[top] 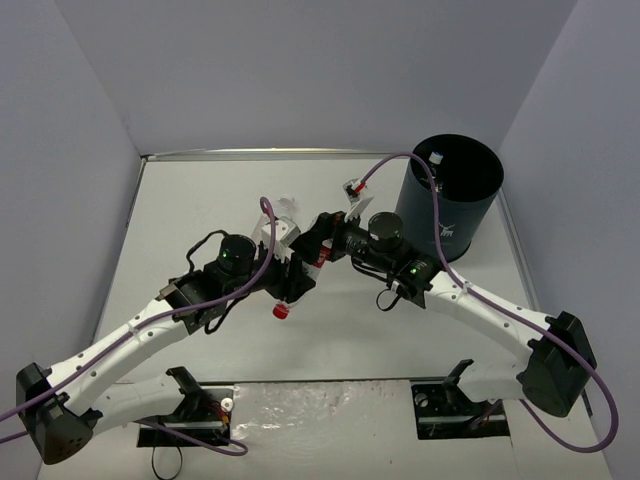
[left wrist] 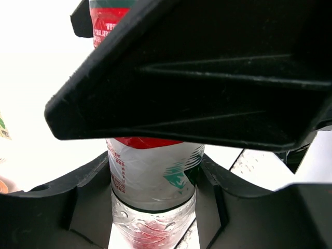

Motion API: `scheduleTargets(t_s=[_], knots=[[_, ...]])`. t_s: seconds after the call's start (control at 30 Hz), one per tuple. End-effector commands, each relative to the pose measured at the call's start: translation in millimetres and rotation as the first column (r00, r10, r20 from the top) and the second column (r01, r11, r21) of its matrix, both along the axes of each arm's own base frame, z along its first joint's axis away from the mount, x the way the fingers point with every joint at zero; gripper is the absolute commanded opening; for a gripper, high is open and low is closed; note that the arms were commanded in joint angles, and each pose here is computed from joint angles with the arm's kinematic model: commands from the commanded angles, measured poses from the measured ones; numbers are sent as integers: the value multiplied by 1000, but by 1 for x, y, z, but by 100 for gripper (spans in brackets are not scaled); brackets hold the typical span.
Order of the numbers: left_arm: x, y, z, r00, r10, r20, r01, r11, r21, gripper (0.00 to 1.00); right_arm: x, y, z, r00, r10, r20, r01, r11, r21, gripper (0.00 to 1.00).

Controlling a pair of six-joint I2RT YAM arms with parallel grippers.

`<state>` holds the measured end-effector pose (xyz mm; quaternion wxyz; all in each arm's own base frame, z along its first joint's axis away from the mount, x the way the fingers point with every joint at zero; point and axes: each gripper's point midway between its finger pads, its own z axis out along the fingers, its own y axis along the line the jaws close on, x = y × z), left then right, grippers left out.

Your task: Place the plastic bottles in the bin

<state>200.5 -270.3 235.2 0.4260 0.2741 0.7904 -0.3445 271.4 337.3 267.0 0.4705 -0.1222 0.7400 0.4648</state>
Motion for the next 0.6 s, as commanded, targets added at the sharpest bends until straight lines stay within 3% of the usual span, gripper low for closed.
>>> scheduleTargets(t_s=[0.0,0.07,0.1,0.17,0.27,0.33,0.4,0.57], knots=[[-9,-13,42,995,-67,74,76,989,-125,31,16,-4,58,989,-86,124,69,989,131,73],[-9,-13,40,996,-61,71,69,990,-124,36,15,-5,63,986,-88,139,69,988,141,58],[-8,-12,40,996,-55,72,64,990,-123,39,15,-6,63,986,-91,139,71,987,141,45],[-6,-11,41,996,-43,79,53,991,-120,50,16,-8,65,983,-101,151,81,987,137,33],[-4,-9,43,995,-34,90,45,992,-117,83,20,-13,67,978,-127,164,111,988,106,26],[-3,-9,44,995,-28,91,39,992,-117,94,22,-18,67,975,-147,165,135,987,86,18],[2,-5,46,996,8,90,2,994,-109,97,25,-26,71,965,-190,180,179,981,76,5],[11,6,46,994,79,81,-75,996,-57,97,31,-45,76,943,-261,208,258,965,46,2]])
